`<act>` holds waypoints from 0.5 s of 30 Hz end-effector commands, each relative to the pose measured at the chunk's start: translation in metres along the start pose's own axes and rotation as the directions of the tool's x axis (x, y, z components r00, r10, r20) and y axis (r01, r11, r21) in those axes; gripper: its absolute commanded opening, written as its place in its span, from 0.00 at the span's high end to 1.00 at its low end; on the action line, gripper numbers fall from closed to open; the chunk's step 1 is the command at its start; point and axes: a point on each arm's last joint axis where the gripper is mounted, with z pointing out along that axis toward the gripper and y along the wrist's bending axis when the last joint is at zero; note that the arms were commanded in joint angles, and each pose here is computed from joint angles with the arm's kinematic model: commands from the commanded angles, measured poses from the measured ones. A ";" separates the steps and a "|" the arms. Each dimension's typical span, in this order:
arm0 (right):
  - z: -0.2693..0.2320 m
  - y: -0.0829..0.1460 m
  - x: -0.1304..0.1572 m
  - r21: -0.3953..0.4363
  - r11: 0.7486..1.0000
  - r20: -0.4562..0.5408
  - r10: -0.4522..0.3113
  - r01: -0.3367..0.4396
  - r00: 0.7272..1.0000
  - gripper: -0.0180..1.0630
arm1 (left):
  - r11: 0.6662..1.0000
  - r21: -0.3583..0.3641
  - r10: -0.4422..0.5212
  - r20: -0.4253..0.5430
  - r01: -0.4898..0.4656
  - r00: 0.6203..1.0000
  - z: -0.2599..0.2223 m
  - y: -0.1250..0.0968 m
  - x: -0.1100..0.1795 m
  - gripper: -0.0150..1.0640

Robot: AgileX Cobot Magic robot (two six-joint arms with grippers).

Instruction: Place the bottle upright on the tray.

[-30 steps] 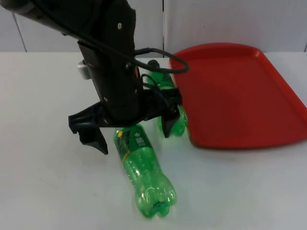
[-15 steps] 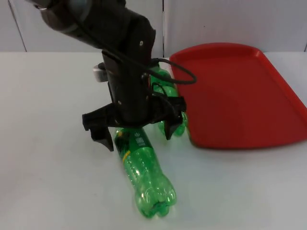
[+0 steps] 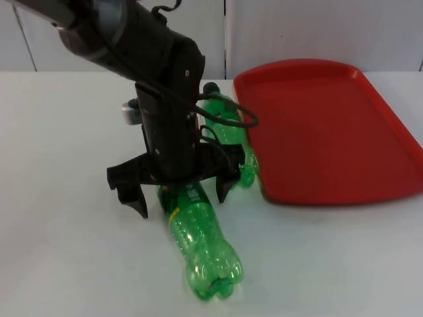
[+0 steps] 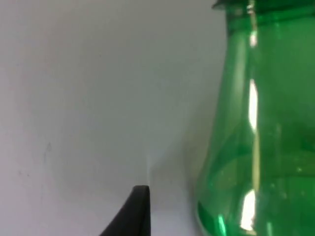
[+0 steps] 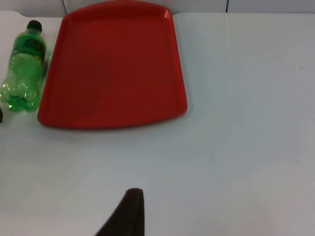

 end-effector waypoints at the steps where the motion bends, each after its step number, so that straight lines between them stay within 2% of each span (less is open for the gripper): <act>1: 0.000 0.000 0.000 0.002 1.000 0.007 0.003 -0.003 1.000 0.02 | 1.000 0.006 -0.002 0.001 0.002 1.000 0.001 -0.002 0.000 0.01; 6: 0.000 0.000 0.000 0.002 1.000 0.007 0.003 -0.003 1.000 0.02 | 1.000 0.014 0.014 0.008 -0.014 1.000 0.001 -0.002 -0.001 0.02; 9: 0.000 0.000 0.000 0.002 1.000 0.007 0.003 -0.003 1.000 0.02 | 1.000 0.013 0.023 0.008 -0.023 1.000 0.001 -0.002 -0.001 0.13; 10: 0.000 0.000 0.000 0.002 1.000 0.007 0.003 -0.003 1.000 0.02 | 1.000 0.013 0.023 0.008 -0.023 1.000 0.001 -0.002 -0.001 0.13; 12: 0.000 0.000 0.000 0.002 1.000 0.007 0.003 -0.003 1.000 0.02 | 1.000 0.014 0.021 0.007 -0.022 1.000 0.001 -0.002 -0.001 0.33; 14: 0.000 0.000 0.000 0.002 1.000 0.007 0.003 -0.003 1.000 0.02 | 1.000 0.002 0.020 -0.004 -0.020 1.000 0.001 -0.001 0.000 0.58; 15: 0.000 0.000 0.000 0.002 1.000 0.007 0.003 -0.003 1.000 0.02 | 1.000 -0.002 0.020 -0.008 -0.020 1.000 0.001 -0.001 0.000 0.66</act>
